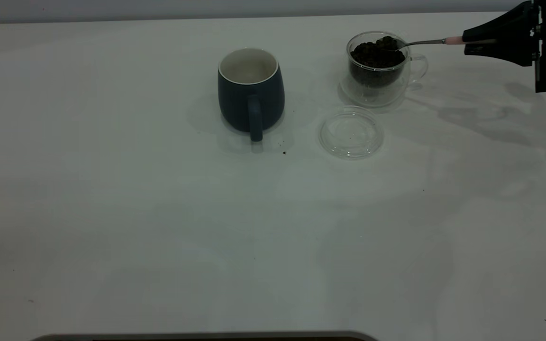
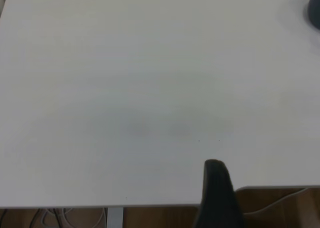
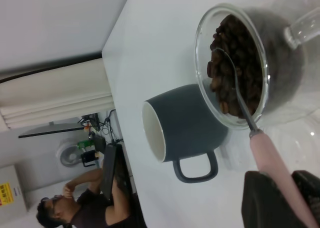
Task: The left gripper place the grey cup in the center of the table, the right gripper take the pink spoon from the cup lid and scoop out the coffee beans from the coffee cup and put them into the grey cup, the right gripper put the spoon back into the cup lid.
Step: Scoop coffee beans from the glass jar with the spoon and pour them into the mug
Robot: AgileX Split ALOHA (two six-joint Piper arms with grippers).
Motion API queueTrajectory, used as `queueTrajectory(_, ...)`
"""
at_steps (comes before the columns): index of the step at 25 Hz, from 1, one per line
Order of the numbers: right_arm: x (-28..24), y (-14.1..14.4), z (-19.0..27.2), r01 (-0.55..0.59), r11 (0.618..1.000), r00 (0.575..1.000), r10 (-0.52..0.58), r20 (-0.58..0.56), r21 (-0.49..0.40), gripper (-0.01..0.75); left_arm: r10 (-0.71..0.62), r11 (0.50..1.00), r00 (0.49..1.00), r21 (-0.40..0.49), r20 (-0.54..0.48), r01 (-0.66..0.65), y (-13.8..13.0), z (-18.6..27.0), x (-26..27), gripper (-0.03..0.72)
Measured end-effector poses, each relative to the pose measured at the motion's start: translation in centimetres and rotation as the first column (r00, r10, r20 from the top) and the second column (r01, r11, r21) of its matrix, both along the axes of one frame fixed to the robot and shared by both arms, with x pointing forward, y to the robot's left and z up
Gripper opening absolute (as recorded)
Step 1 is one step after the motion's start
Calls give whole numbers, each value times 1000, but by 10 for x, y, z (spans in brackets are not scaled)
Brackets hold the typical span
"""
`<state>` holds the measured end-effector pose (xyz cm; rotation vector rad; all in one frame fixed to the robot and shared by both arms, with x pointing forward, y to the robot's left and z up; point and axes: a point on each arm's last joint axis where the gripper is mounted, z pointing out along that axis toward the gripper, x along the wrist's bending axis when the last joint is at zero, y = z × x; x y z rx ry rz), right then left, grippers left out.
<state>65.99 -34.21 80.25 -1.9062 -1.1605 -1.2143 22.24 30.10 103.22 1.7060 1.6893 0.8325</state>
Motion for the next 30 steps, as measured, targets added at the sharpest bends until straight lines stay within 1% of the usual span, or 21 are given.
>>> queueTrajectory(6, 0, 0, 0, -9, 1000, 1000, 9, 17, -8, 106, -1, 1000, 1000, 1, 0, 1, 0, 0, 0, 565)
queueTrajectory(12, 2, 11, 1, -21, 1000, 1000, 21, 22, 1, 106, -1, 1000, 1000, 1, 0, 1, 0, 0, 0, 565)
queueTrajectory(19, 6, 39, 3, -53, 998, 998, 52, 29, 23, 106, -1, 1000, 1000, 1, 0, 1, 0, 0, 0, 565)
queueTrajectory(30, 7, 96, 6, -133, 990, 991, 131, 36, 56, 106, -1, 1000, 1000, 1, 0, 1, 0, 0, 0, 565)
